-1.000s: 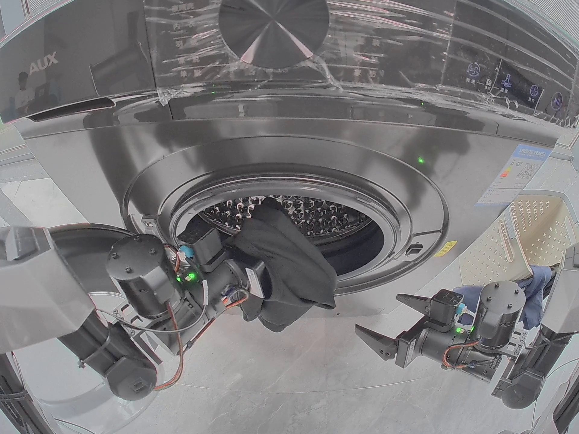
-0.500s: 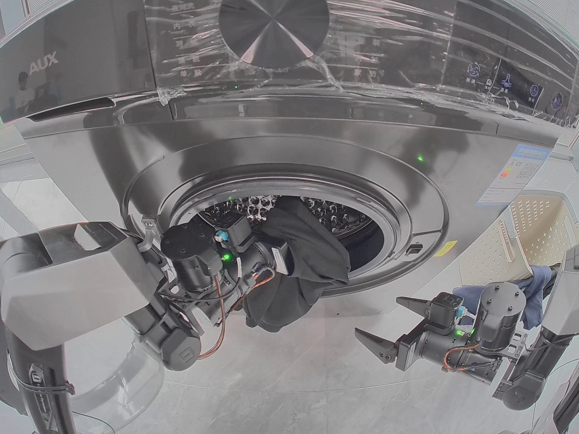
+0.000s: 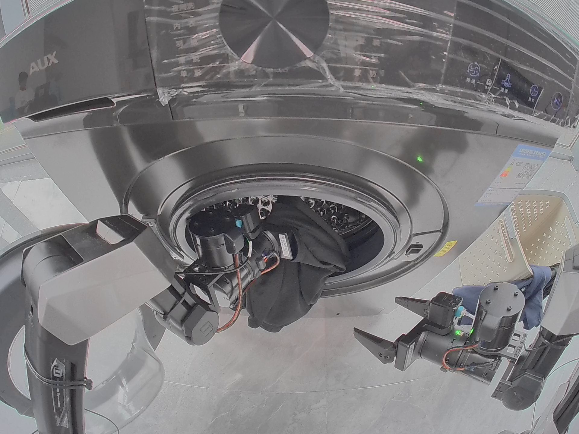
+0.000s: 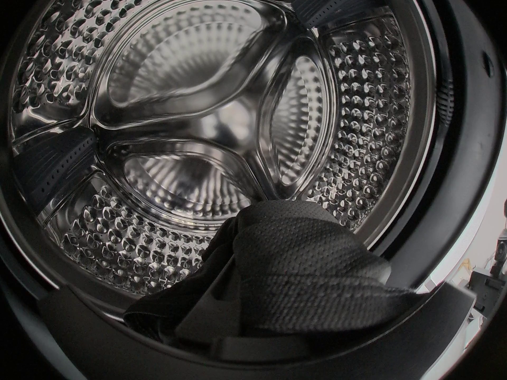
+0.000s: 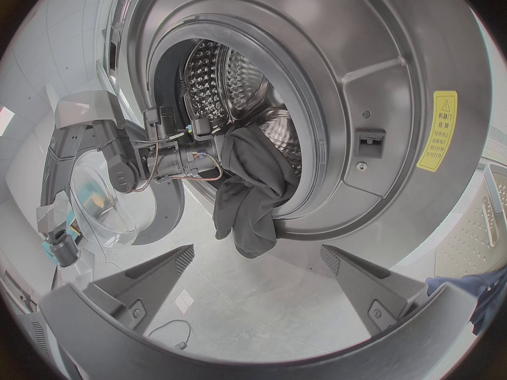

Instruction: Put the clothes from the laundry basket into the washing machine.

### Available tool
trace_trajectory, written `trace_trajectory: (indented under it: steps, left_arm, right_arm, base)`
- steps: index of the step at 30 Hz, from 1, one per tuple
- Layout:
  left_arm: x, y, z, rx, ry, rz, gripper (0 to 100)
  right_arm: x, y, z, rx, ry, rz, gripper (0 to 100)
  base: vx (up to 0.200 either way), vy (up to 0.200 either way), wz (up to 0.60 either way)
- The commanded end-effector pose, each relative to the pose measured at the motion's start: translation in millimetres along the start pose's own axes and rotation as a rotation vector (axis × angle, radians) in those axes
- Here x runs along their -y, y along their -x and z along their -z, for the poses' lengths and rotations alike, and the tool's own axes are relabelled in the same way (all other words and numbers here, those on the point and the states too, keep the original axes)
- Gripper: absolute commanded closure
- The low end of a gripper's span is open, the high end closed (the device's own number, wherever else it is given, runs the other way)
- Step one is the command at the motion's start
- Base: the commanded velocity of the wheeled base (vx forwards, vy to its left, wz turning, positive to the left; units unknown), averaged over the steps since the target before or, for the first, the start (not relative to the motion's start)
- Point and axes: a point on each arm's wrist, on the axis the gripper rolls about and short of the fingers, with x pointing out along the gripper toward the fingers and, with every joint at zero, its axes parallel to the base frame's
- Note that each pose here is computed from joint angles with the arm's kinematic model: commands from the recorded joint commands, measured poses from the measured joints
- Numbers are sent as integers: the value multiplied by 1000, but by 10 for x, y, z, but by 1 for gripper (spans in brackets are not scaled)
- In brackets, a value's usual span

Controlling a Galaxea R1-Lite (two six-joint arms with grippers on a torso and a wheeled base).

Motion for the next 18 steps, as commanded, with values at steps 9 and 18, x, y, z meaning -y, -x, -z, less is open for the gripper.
trace_trajectory:
  steps: [9, 18]
  left_arm:
    - [50, -104, 10, 7, 10, 0, 100]
    - [111, -424, -119, 33, 87, 7, 100]
  right_arm:
    - [1, -14, 0, 1, 0, 0, 0]
    - [-2, -18, 1, 1, -1, -1, 0]
  base:
    - [0, 0, 0]
    - [0, 0, 0]
